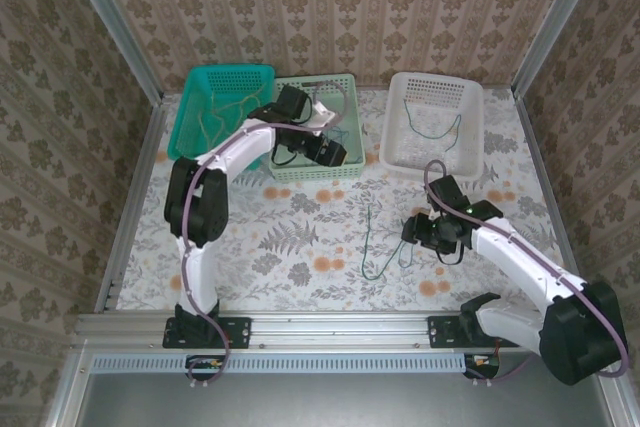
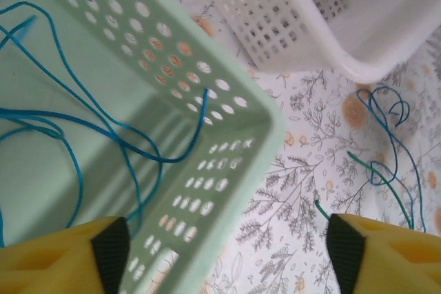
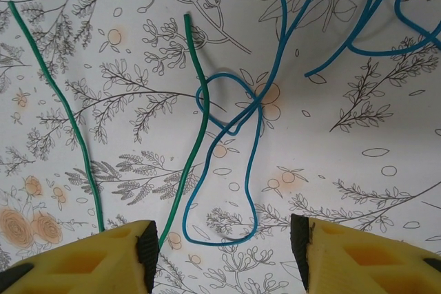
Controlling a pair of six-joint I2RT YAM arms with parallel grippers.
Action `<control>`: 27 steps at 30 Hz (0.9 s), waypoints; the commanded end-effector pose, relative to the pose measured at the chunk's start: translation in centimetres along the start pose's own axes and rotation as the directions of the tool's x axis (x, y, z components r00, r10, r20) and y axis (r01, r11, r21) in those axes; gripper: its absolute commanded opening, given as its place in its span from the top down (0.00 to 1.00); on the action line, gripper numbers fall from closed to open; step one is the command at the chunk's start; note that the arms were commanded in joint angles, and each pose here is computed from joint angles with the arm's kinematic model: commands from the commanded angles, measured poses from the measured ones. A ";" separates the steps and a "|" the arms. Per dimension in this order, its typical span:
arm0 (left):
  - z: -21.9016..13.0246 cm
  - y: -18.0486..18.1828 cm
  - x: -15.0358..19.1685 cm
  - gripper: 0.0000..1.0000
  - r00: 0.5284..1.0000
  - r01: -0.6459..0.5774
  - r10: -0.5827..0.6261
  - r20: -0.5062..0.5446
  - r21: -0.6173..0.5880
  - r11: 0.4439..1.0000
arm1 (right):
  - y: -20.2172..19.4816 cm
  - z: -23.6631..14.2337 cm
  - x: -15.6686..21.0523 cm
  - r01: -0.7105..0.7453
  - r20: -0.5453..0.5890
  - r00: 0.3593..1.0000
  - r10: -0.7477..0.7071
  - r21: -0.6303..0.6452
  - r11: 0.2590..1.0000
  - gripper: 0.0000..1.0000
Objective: Untangle the cables
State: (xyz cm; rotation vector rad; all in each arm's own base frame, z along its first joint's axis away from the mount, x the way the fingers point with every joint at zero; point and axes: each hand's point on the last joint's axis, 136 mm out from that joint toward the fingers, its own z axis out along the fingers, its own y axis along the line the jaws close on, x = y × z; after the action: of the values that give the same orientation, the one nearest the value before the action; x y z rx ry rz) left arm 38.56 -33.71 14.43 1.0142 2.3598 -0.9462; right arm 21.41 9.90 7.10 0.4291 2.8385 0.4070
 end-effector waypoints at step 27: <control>-5.0 -10.4 9.0 0.13 0.992 -0.096 0.108 0.068 -0.162 0.982 | 5.6 2.8 4.4 -0.030 -0.084 0.996 0.034 0.038 0.999 0.52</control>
State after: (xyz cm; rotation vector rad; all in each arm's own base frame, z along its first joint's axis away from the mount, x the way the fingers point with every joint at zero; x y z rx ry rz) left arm 23.96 -31.30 15.60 1.0448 2.2942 -0.7384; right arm 18.40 16.33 5.51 0.3862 2.9725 0.3841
